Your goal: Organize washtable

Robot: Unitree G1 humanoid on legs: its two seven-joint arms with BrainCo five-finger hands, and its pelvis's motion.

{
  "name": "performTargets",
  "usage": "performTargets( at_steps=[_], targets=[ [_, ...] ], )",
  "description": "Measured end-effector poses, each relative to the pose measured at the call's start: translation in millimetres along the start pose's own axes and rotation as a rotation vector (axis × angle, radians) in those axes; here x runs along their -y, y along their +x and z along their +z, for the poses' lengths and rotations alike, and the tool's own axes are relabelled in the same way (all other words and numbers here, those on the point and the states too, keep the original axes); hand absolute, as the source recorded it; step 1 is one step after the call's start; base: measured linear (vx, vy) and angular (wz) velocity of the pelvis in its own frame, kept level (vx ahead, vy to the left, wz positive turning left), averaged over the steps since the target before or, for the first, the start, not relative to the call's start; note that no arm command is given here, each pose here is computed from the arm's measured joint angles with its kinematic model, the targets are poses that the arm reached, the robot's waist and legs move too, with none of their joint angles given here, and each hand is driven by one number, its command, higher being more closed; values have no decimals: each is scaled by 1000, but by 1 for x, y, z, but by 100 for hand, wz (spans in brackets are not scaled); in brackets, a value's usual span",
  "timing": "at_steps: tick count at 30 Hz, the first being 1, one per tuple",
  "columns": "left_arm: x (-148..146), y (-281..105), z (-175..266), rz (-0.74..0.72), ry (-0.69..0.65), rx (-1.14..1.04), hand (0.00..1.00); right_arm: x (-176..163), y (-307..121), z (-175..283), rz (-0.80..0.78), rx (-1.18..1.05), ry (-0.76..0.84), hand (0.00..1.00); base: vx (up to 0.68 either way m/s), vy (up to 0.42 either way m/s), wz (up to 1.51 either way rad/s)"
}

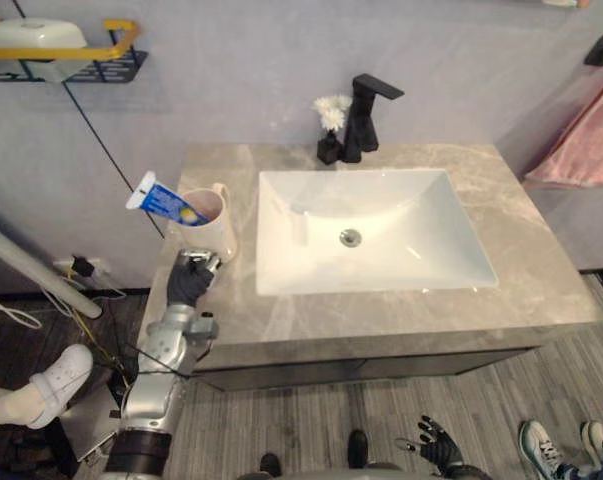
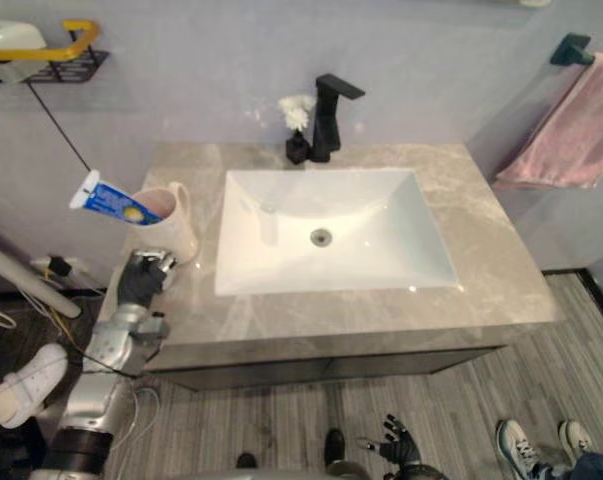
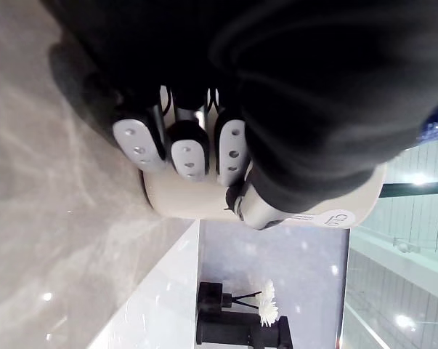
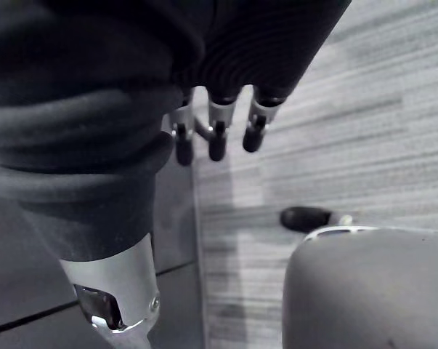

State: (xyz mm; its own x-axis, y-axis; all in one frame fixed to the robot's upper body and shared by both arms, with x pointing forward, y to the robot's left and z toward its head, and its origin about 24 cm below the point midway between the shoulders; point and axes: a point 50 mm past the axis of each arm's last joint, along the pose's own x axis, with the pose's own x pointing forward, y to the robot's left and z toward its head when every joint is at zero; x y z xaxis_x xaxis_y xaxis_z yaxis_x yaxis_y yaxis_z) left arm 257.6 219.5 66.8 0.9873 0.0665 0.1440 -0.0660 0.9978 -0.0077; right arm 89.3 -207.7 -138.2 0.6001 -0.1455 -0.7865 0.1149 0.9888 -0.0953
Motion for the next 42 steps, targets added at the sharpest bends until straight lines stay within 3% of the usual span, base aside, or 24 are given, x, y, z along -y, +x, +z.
performTargets(
  at_steps=[12, 27, 42],
  targets=[
    [-12, 15, 6, 53, 42, 14, 100, 1, -1, -1, -3, -2, 4, 0, -12, -8, -4],
    [-42, 32, 22, 228, 18, 67, 100, 4, -5, -4, -22, 1, 17, 0, -15, -8, -3],
    [-53, 33, 27, 270, -1, 84, 100, 4, -5, -4, -24, 2, 23, 0, -9, -7, -2]
  ],
)
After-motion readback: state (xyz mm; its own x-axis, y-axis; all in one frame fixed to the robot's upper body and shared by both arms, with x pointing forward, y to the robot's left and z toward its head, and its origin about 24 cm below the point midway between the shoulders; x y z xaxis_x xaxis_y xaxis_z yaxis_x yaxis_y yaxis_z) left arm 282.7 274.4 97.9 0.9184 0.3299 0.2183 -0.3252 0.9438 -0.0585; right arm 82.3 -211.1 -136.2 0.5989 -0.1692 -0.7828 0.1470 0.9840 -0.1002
